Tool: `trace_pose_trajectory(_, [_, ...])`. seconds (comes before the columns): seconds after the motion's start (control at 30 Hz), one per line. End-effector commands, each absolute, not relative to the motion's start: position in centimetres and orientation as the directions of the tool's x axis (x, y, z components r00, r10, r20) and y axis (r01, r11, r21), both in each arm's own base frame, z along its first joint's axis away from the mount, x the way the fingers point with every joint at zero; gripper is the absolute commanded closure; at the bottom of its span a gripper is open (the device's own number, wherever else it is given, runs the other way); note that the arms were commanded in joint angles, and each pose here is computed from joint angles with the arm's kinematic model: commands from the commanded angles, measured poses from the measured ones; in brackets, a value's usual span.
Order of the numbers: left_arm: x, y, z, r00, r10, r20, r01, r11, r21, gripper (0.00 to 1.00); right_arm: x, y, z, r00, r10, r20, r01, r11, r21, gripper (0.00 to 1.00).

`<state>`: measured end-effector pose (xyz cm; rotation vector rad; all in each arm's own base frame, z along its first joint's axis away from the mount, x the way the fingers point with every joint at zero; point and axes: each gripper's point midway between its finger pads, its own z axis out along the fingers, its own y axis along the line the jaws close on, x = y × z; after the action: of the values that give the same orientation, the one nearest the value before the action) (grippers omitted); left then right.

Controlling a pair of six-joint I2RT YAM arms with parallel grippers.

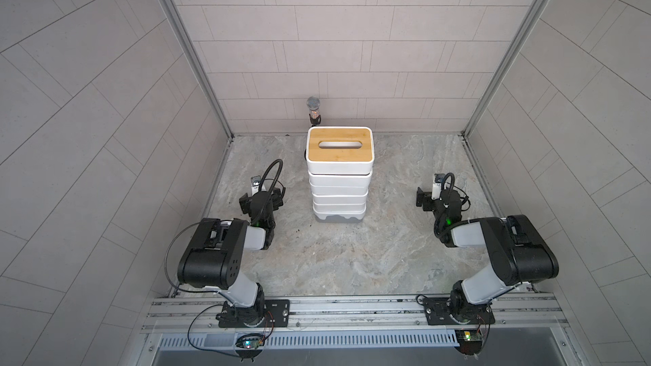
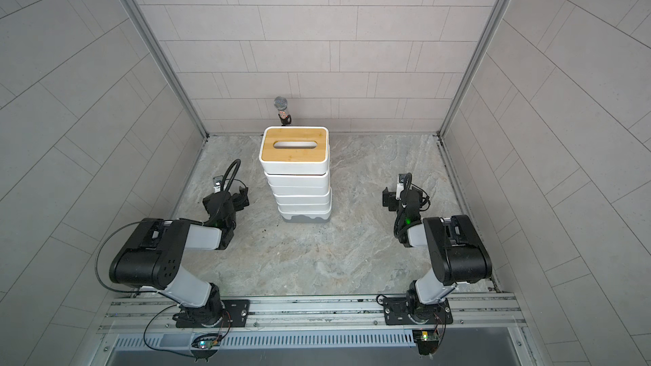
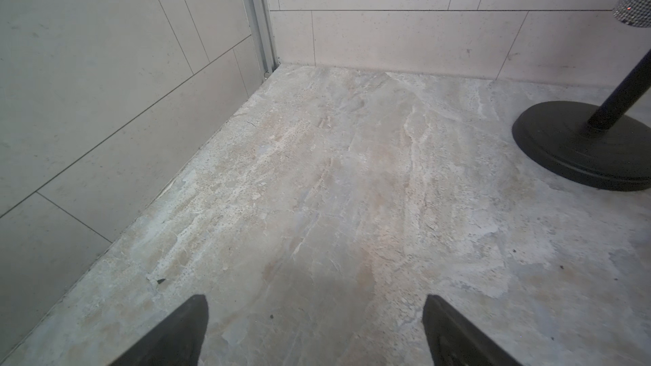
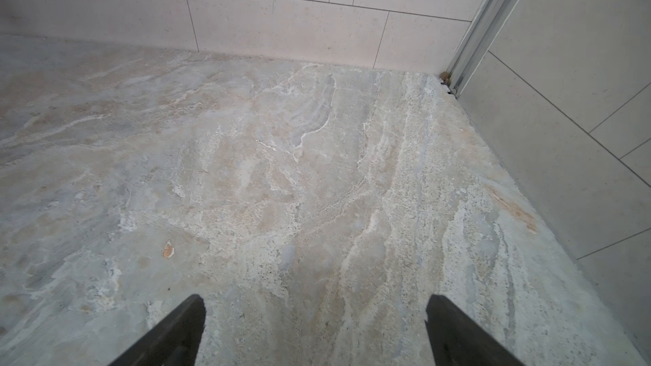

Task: Stack the tissue boxes
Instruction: Reset both arms

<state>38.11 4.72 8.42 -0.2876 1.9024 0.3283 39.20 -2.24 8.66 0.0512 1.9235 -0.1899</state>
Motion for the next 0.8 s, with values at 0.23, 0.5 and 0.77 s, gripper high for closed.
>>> trace_pose_trajectory(0.23, [38.7,4.7,9.3,-0.323,-0.014,-0.946,-0.358,0.927,0.109,0.0,39.5,-2.1,9.0,-0.339,-0.077,-0.938,0.12,0.985,-0.124,0.01])
trace_pose_trajectory(0.5, [39.6,1.3,9.0,-0.34,0.062,-0.938,-0.142,0.983,0.117,0.0,39.5,-2.1,9.2,-0.331,-0.074,-0.941,0.125,0.985,-0.121,0.01])
trace_pose_trajectory(0.77, [39.5,0.4,9.0,-0.321,0.086,-0.943,-0.087,0.989,0.12,0.0,39.4,-2.2,9.1,-0.331,-0.074,-0.941,0.125,0.985,-0.121,0.01])
